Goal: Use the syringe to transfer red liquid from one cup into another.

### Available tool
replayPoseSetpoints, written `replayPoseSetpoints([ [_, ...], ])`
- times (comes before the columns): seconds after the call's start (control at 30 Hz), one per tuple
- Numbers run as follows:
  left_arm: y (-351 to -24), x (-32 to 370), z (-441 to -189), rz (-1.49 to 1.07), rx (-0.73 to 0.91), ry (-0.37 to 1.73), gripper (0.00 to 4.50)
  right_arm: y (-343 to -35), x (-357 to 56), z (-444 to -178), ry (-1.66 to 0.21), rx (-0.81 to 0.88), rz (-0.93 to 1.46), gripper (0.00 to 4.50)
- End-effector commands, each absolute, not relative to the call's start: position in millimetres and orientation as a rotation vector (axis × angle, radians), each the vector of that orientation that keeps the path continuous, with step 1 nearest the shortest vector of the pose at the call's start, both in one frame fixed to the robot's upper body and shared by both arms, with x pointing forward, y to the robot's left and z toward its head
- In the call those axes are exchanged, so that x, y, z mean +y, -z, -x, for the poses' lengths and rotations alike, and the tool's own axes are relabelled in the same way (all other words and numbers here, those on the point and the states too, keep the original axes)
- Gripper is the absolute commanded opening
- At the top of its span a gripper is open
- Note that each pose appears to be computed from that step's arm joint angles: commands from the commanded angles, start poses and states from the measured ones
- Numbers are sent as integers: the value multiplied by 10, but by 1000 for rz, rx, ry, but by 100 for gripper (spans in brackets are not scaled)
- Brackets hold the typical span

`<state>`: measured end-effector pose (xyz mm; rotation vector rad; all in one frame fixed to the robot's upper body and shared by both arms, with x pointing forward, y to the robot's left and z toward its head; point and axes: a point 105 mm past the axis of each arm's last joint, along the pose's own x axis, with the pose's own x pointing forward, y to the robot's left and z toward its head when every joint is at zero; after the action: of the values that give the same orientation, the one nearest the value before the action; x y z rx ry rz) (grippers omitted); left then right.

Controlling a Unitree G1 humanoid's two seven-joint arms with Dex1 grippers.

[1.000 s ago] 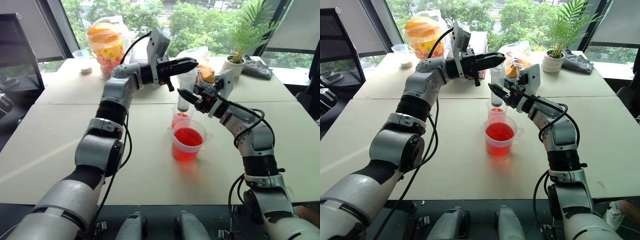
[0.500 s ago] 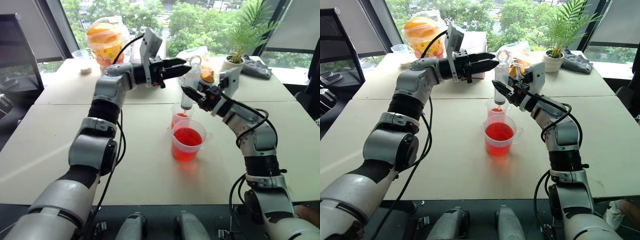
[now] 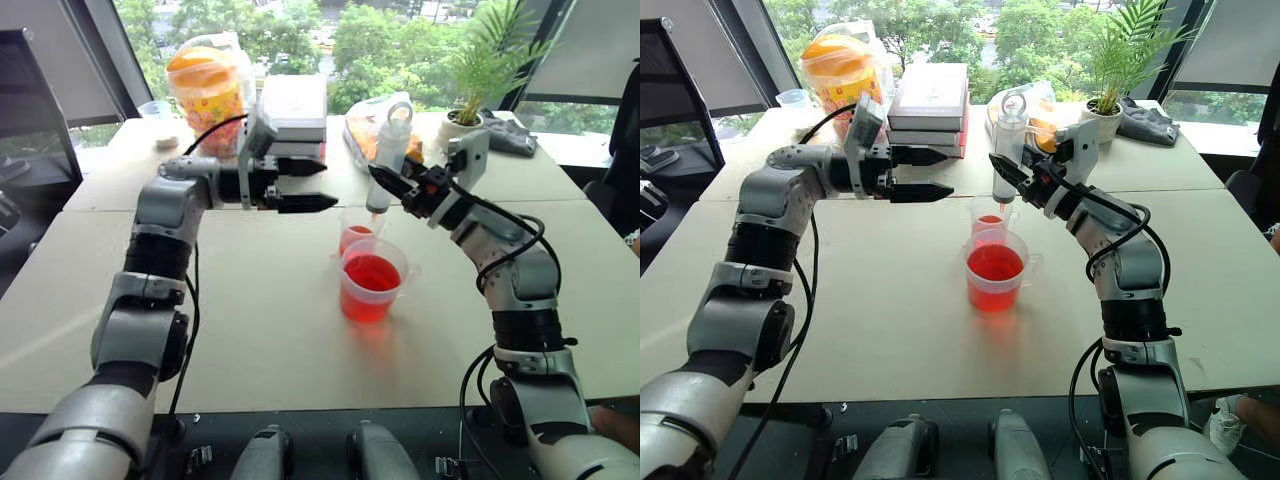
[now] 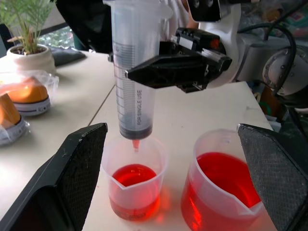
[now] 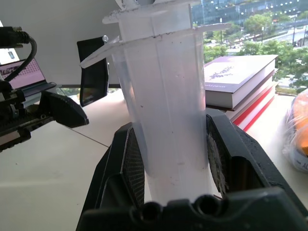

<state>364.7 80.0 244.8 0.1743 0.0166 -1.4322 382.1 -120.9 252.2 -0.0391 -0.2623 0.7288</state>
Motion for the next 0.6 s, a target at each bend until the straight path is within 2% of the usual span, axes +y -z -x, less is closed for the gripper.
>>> replayPoseSetpoints([
  [0.03, -2631, 823, -3572, -230, -41, 1446, 444, -2820, -1187, -3765, -740, -340, 39, 145],
  [0.23, -2615, 831, -3541, -253, -44, 1445, 444, -3320, -1240, -3624, -735, -348, -72, 145],
  [0.3, -2592, 830, -3517, -284, -50, 1453, 444, -3518, -1369, -3613, -673, -268, -113, 145],
  [0.37, -2572, 814, -3493, -281, -60, 1466, 444, -3589, -1617, -3632, -561, -124, -104, 145],
  [0.47, -2545, 783, -3496, -270, -73, 1463, 444, -3522, -1866, -3626, -453, 42, -65, 145],
  [0.6, -2482, 699, -3489, -247, -92, 1471, 444, -3143, -2264, -3611, -299, 381, -28, 145],
])
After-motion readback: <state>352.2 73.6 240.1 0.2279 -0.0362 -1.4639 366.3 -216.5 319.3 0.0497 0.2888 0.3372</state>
